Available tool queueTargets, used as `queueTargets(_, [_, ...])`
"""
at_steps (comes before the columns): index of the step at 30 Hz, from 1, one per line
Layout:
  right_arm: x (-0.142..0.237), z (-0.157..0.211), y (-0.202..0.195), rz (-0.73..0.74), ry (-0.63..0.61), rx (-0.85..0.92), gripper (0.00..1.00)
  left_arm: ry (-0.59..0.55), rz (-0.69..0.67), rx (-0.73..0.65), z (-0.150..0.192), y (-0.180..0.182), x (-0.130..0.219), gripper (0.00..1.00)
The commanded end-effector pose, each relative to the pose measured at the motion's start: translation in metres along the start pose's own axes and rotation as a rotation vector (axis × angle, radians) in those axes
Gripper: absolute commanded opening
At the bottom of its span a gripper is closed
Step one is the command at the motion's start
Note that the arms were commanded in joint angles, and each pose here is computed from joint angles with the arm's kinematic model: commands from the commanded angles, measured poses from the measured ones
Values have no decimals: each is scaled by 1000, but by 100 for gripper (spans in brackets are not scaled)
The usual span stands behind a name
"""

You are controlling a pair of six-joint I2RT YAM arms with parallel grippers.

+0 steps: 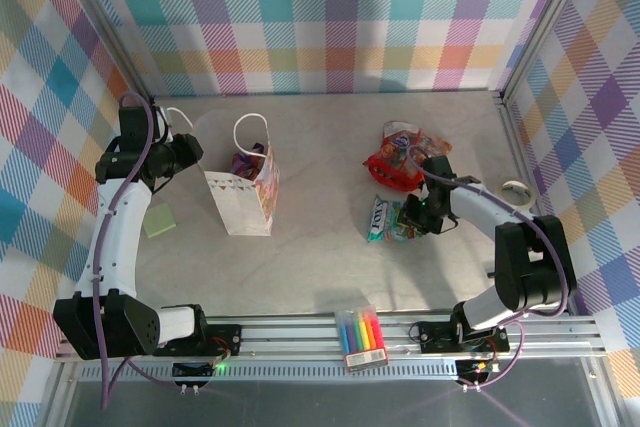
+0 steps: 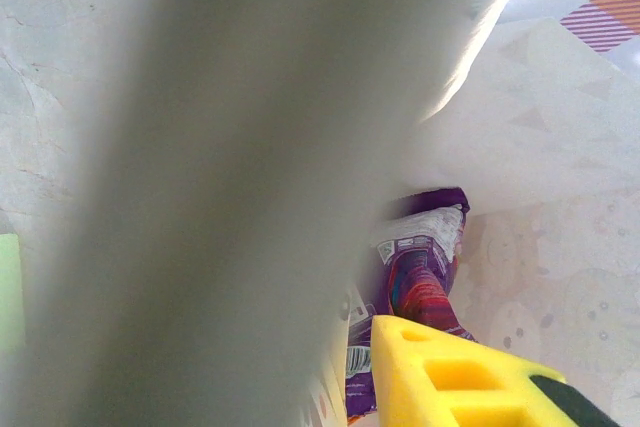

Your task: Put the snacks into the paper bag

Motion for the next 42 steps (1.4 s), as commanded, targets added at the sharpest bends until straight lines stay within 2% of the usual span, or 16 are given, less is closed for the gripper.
queueTargets(1, [8,-3,2,53,-16,37,25,18,-5,-14,3,-1,-1,34])
queueTargets(12, [35,-7,13,72,-89,92,15,11,8,-17,3,-5,5,35])
queueTargets(18, [51,-11,22,104,-140,146,14,-1,18,-11,-1,-9,9,35])
queueTargets(42, [114,-37,68,1,-362,248,12,-43,60,-8,-13,-26,21,36])
Point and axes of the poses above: each hand's point on the last joint's axis, 136 mm out from that joint toward the fingers, its own x axis back along the fingers, its own y axis along the line the jaws close on, z = x × y, the point moved 10 cm from there along x, back along the fingers, and after that the axes turned 11 degrees about x, right-handed, at the moved point
